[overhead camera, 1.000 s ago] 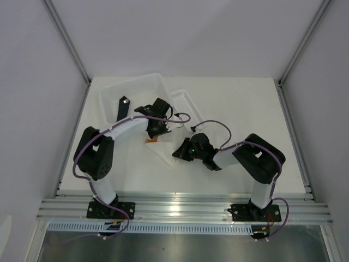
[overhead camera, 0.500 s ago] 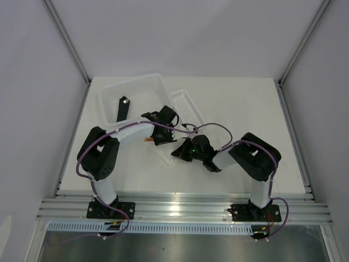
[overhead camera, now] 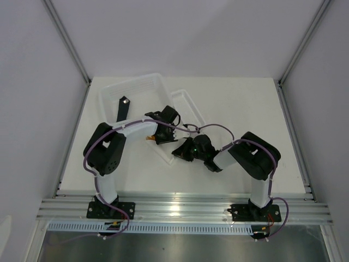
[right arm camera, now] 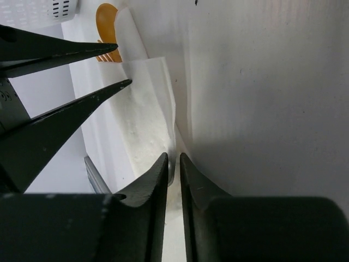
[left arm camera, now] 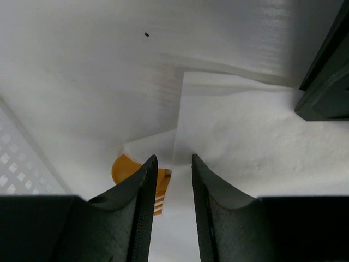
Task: Place the utensils on the paper napkin and roll it up
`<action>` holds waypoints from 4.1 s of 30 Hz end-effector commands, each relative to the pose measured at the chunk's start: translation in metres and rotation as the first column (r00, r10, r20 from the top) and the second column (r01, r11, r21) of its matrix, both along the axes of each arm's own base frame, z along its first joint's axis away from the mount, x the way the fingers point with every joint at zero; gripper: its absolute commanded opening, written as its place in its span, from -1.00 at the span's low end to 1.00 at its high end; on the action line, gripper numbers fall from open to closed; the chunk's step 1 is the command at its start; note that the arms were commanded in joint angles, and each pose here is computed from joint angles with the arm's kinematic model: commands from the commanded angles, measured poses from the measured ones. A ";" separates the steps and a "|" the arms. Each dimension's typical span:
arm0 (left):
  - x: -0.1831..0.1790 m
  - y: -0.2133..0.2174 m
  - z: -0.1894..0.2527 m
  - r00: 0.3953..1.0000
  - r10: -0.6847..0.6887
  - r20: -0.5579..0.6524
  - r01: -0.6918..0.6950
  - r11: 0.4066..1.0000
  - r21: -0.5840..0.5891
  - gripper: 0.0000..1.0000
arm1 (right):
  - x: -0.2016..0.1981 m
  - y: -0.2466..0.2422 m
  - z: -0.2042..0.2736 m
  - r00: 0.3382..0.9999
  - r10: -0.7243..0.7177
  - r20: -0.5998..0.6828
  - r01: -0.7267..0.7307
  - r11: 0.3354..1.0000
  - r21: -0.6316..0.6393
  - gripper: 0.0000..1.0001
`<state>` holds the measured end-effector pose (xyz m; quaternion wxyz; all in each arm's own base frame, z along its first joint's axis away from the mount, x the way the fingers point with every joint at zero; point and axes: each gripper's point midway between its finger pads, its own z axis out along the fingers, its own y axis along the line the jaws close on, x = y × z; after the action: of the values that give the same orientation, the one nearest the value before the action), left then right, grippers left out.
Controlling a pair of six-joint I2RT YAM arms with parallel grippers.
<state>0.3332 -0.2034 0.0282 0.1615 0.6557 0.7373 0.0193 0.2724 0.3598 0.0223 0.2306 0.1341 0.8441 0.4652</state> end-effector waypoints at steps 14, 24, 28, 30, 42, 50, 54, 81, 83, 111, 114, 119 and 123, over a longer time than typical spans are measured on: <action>0.008 0.007 -0.014 1.000 0.003 0.016 -0.004 0.997 0.074 -0.30 | -0.013 -0.032 0.041 0.983 0.049 0.179 -0.026 0.991 -0.133 -0.29; 0.007 0.007 -0.014 1.000 0.012 0.017 -0.014 0.997 0.071 -0.30 | -0.034 0.005 0.087 0.869 0.168 0.465 -0.153 0.986 -0.071 -0.95; 0.008 0.008 -0.014 1.000 0.015 0.016 -0.017 0.997 0.071 -0.30 | -0.027 0.011 0.086 0.842 0.192 0.504 -0.152 0.981 -0.119 -0.99; 0.008 0.008 -0.014 1.000 0.015 0.017 -0.017 0.997 0.071 -0.30 | -0.020 0.012 0.080 0.845 0.195 0.497 -0.133 0.978 -0.158 -1.00; 0.008 0.008 -0.015 1.000 0.017 0.014 -0.018 0.997 0.073 -0.30 | -0.019 -0.006 0.003 0.905 0.255 0.340 -0.122 0.923 -0.365 -1.00; 0.008 0.008 -0.015 1.000 0.019 0.014 -0.020 0.997 0.074 -0.30 | -0.029 -0.023 -0.017 0.914 0.285 0.289 -0.137 0.887 -0.441 -1.00; 0.008 0.008 -0.015 1.000 0.019 0.015 -0.020 0.997 0.073 -0.30 | -0.026 -0.017 0.005 0.898 0.292 0.328 -0.137 0.896 -0.421 -1.00; 0.008 0.007 -0.015 1.000 0.012 0.011 -0.013 0.997 0.074 -0.30 | -0.042 -0.003 -0.009 0.827 0.444 0.346 -0.202 0.807 -0.555 -1.00; 0.008 0.007 -0.016 1.000 0.011 0.011 -0.011 0.997 0.075 -0.30 | -0.047 -0.008 -0.008 0.828 0.446 0.339 -0.207 0.806 -0.555 -1.00; 0.008 0.007 -0.015 1.000 0.019 0.015 -0.020 0.997 0.073 -0.30 | -0.005 0.019 0.032 0.821 0.399 0.408 -0.178 0.859 -0.480 -1.00; 0.008 0.008 -0.015 1.000 0.020 0.015 -0.021 0.997 0.073 -0.30 | -0.008 0.004 0.008 0.847 0.397 0.353 -0.181 0.841 -0.509 -1.00; 0.007 0.008 -0.015 1.000 0.017 0.012 -0.018 0.997 0.075 -0.30 | -0.017 -0.006 -0.004 0.857 0.410 0.313 -0.201 0.824 -0.530 -0.99; 0.009 0.008 -0.015 1.000 0.019 0.014 -0.020 0.997 0.076 -0.29 | -0.011 -0.002 0.021 0.847 0.387 0.364 -0.174 0.849 -0.499 -0.91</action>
<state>0.3499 -0.1951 0.0267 0.1654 0.6430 0.7447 0.0671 0.2569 0.3661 0.0319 0.3673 -0.1867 0.8592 0.3034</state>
